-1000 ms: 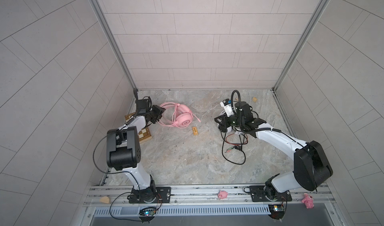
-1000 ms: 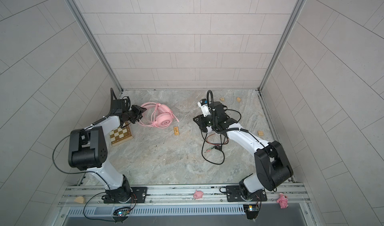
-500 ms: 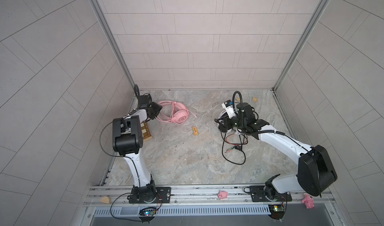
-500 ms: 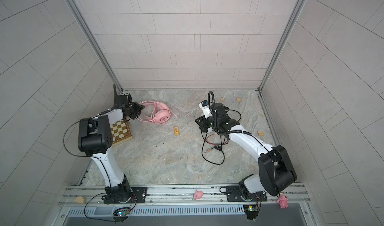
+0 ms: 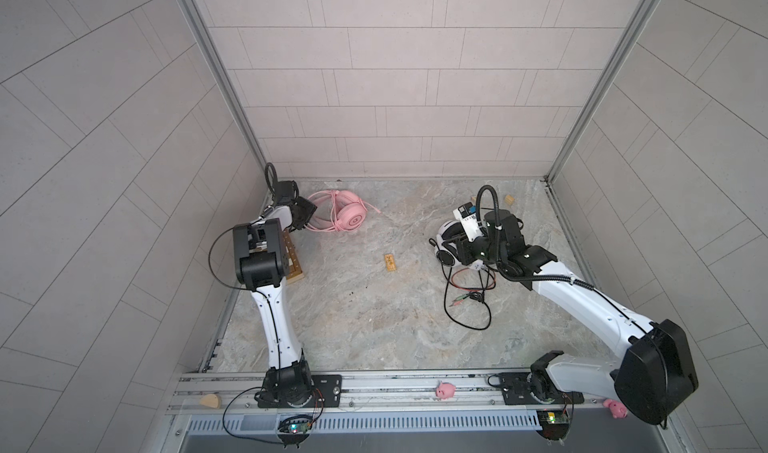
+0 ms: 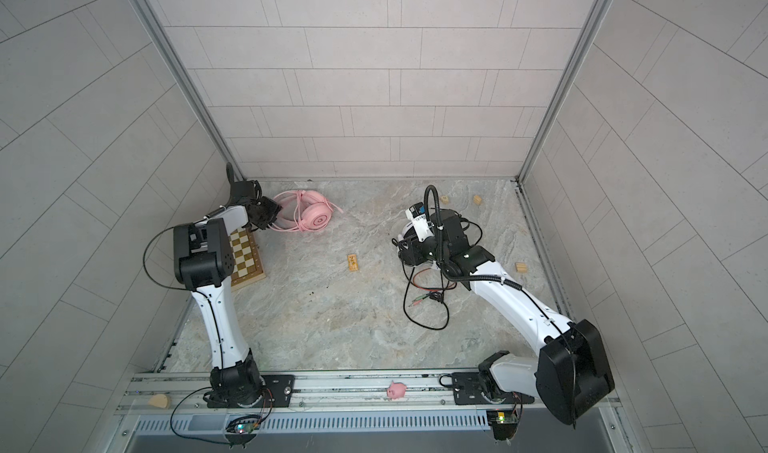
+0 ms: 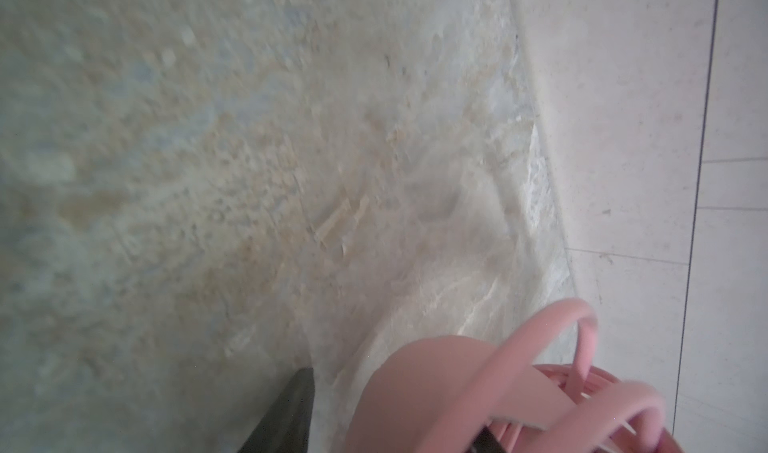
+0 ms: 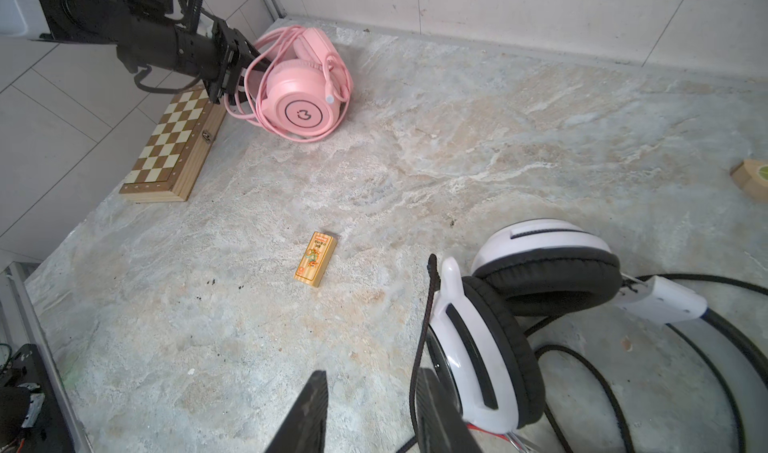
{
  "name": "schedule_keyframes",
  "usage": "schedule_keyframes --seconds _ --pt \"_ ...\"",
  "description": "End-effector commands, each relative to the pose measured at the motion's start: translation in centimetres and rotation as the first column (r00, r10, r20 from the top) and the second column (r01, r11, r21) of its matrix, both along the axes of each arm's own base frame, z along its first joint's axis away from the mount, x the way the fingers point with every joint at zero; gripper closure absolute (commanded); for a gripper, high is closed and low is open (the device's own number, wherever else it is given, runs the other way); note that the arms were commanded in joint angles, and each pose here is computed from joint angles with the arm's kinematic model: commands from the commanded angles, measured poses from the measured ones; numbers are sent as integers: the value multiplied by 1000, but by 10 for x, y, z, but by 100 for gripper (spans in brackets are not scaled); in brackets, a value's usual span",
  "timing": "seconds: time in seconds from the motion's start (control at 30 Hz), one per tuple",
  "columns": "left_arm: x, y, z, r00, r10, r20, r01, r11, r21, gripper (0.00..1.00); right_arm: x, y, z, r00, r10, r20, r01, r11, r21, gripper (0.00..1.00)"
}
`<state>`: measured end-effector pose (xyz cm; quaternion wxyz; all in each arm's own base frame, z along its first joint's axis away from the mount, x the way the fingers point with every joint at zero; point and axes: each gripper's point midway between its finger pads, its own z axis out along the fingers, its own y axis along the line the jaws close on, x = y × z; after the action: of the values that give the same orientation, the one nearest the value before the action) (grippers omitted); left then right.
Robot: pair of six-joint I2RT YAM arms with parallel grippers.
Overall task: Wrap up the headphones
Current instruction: 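Lower the wrapped pink headset onto the table with the left gripper and release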
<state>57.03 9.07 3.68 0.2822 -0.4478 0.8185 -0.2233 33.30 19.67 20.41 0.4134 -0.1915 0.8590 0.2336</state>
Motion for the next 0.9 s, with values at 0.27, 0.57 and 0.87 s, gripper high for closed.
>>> schedule_keyframes --seconds 0.27,0.57,0.87 --pt "-13 38 10 988 17 -153 -1 995 102 59 -15 -18 3 999 -30 23 31 998 -51 63" --pt "-68 49 35 910 -80 -406 191 952 240 3 -18 -15 16 999 -25 47 25 1000 -2 62" --pt "-75 41 105 941 -146 -306 242 922 303 0 -20 -14 16 999 -24 35 23 1000 12 62"
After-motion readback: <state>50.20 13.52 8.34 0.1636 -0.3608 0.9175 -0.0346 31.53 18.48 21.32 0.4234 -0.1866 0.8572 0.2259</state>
